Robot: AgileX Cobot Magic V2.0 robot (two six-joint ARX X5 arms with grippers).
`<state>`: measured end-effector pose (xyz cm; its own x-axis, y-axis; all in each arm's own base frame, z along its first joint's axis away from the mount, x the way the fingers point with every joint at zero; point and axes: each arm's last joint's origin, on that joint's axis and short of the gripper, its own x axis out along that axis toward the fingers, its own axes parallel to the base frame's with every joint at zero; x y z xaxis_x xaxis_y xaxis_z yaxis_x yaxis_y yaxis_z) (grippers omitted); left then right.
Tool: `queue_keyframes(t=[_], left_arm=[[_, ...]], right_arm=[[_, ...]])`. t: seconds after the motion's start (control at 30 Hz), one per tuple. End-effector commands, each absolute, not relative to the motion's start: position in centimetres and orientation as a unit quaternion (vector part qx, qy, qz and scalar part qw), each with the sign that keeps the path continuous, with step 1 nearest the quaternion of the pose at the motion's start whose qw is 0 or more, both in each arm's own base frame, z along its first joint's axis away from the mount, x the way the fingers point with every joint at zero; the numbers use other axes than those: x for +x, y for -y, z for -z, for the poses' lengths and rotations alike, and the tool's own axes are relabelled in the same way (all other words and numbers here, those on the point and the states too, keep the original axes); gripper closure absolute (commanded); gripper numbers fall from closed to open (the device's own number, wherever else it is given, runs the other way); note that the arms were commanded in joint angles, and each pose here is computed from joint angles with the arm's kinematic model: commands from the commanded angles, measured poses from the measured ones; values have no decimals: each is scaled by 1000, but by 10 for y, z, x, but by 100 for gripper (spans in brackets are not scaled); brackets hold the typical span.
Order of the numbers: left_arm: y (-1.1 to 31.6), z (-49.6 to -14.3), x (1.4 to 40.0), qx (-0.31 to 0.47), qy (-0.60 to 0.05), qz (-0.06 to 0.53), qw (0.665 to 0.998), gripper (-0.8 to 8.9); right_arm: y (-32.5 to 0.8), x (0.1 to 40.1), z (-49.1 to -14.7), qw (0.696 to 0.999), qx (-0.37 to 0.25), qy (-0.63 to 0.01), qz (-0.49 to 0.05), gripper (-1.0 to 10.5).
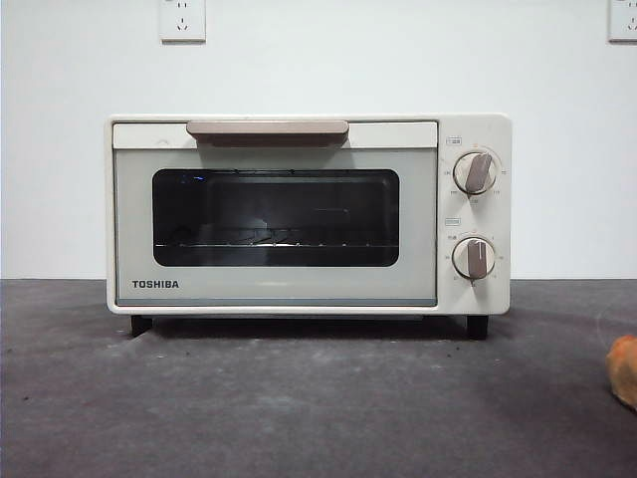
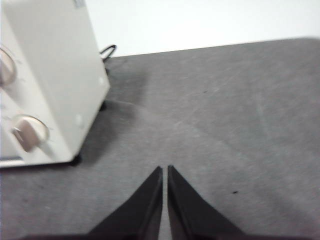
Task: The left arm flap open the oven, the right arm pick bread and place it into oven, the left arm flap close the oven
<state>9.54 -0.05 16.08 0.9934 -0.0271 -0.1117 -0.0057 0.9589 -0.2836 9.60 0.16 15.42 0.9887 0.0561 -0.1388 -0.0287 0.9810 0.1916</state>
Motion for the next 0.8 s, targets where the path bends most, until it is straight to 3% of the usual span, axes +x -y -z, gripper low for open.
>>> queue_keyframes(t=[0.03,0.23,0.43,0.8], left_arm=[[0,-162,96,-188,-59,4,980,802],[1,-183,98,-242,-33,9,970,802],[6,-214,106,-269,-70,54,959,802],[33,-326,135,-147,-183,194,952,802]], right_arm=[[-2,94,-165,984,167,-53,-21,935],[-3,88,-198,980,194,-21,-46,935],[-6,77,-240,974,197,-74,-87,935],[-13,66,-324,953,155,-139,-220,935]])
